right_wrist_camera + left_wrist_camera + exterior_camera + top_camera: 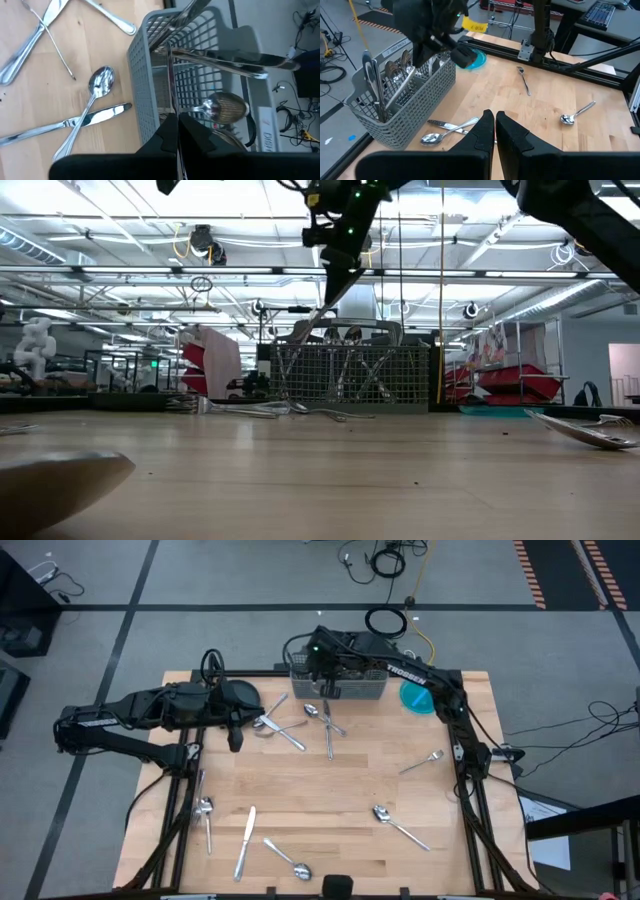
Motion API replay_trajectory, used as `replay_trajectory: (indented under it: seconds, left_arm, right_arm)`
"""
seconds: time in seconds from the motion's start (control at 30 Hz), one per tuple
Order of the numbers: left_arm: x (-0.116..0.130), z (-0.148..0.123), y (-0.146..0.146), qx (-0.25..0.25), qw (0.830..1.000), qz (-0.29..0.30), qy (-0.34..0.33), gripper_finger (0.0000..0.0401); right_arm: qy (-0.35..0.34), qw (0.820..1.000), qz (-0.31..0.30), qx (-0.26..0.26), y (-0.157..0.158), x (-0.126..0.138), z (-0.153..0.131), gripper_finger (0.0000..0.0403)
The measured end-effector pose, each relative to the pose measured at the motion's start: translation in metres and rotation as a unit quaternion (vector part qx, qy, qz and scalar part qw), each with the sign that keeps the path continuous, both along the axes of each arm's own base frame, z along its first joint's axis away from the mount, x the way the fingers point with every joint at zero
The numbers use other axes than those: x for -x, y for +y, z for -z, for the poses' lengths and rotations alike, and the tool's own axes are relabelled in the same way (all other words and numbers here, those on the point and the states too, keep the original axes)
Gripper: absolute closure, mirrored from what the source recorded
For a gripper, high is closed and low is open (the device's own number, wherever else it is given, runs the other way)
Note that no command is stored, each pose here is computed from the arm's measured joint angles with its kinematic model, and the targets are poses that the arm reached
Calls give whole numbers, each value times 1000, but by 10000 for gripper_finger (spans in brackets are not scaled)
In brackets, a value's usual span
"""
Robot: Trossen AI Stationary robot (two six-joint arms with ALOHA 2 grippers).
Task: Sort silverware
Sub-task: Put the knife into the silverware basket
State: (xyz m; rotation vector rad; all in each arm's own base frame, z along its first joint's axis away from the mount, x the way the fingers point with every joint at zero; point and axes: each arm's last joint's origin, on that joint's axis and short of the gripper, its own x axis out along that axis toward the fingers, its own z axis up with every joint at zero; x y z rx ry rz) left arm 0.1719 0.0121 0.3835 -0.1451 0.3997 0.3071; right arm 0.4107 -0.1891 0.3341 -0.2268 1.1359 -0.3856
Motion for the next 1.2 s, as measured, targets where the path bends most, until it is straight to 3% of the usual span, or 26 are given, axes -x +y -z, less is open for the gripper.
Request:
replay_trajectory:
  seconds: [0.3, 0.53, 0.87, 1.2]
  left_arm:
    - [0, 0, 0, 1, 1000, 0, 3, 377]
    - [2, 3, 0, 2, 1000, -1, 19, 377]
    - [2, 4, 0, 1, 1000, -3, 25, 377]
    - [3, 4, 1, -5, 1000, -13, 26, 377]
  right_arm:
    - [37, 999, -25, 0, 0, -16, 28, 403]
    - [22, 998, -47, 27, -3, -21, 25, 403]
    - [-5, 993, -52, 108, -10, -29, 17, 403]
    - [18, 987, -75, 139, -13, -29, 16, 403]
